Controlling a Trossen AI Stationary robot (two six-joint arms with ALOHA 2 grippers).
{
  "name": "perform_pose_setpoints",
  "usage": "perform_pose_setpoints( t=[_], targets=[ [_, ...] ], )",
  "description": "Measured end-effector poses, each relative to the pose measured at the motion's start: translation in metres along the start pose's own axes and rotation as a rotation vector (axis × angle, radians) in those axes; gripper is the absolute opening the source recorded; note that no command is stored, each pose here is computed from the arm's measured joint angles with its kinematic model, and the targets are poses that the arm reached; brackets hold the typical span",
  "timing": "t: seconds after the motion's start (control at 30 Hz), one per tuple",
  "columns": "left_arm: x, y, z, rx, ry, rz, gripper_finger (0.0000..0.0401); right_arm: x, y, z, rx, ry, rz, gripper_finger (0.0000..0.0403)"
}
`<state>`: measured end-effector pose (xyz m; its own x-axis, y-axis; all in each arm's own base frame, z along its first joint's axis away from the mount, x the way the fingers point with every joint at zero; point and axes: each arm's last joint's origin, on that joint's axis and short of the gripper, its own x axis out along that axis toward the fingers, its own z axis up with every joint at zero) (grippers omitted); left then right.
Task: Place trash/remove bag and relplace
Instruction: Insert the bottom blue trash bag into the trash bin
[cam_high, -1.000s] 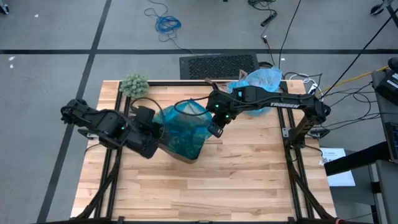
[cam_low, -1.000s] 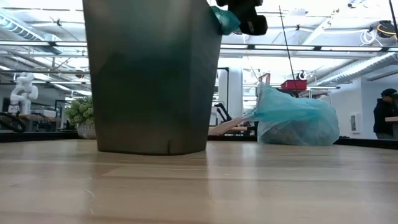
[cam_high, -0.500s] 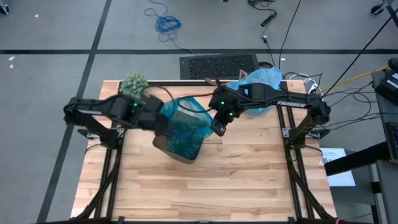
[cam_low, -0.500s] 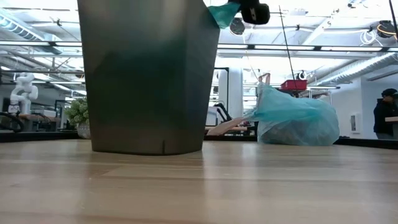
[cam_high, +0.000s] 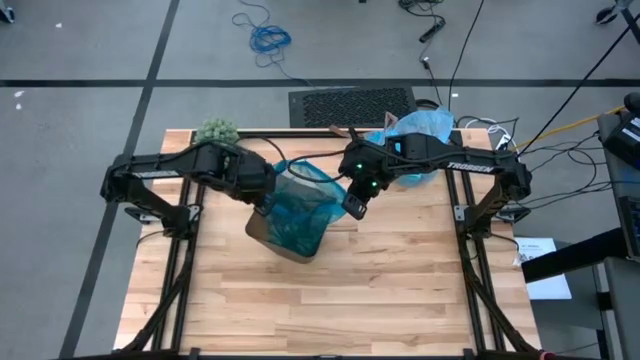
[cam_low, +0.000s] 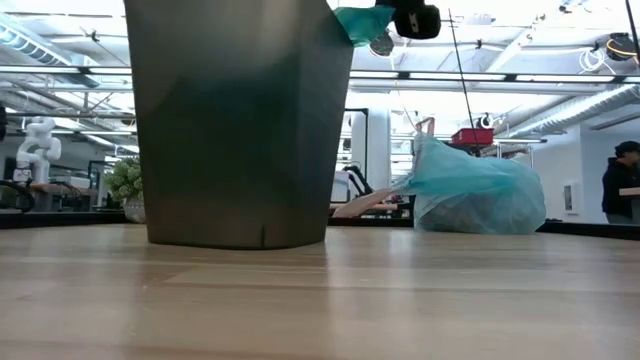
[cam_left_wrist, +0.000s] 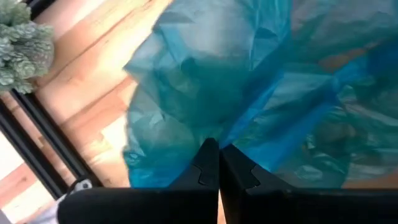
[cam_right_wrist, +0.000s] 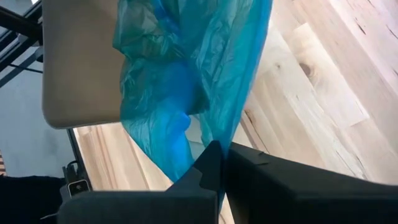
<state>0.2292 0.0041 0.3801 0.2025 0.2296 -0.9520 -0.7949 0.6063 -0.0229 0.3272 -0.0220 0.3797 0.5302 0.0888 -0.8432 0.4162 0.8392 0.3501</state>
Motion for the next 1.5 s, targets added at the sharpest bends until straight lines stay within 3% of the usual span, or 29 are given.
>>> perform_pose_setpoints(
  t=[0.3, 0.6, 0.83, 1.2, 1.33, 1.5],
  targets=[
    [0.006, 0.008, 0.011, 0.043, 0.008, -0.005, 0.0000, 0.000, -0.010, 0.005, 0.015, -0.007, -0.013, 0.0000],
    [0.034, 0.013, 0.026, 0.047, 0.029, -0.061, 0.0000, 0.023, -0.016, 0.008, 0.012, 0.086, -0.046, 0.0000],
    [0.055, 0.014, 0.024, 0.084, 0.103, -0.092, 0.0000, 0.033, -0.014, 0.009, 0.009, 0.131, -0.003, 0.0000],
    [0.057, 0.010, 0.023, 0.189, 0.142, -0.190, 0.0001, 0.031, -0.011, 0.012, -0.008, 0.088, 0.025, 0.0003],
    [0.048, 0.009, 0.024, 0.244, 0.153, -0.242, 0.0022, 0.032, -0.010, 0.012, -0.022, 0.085, 0.029, 0.0024],
    [0.030, 0.008, 0.028, 0.275, 0.131, -0.324, 0.0076, 0.031, -0.009, 0.012, -0.037, 0.082, 0.034, 0.0070]
  ],
)
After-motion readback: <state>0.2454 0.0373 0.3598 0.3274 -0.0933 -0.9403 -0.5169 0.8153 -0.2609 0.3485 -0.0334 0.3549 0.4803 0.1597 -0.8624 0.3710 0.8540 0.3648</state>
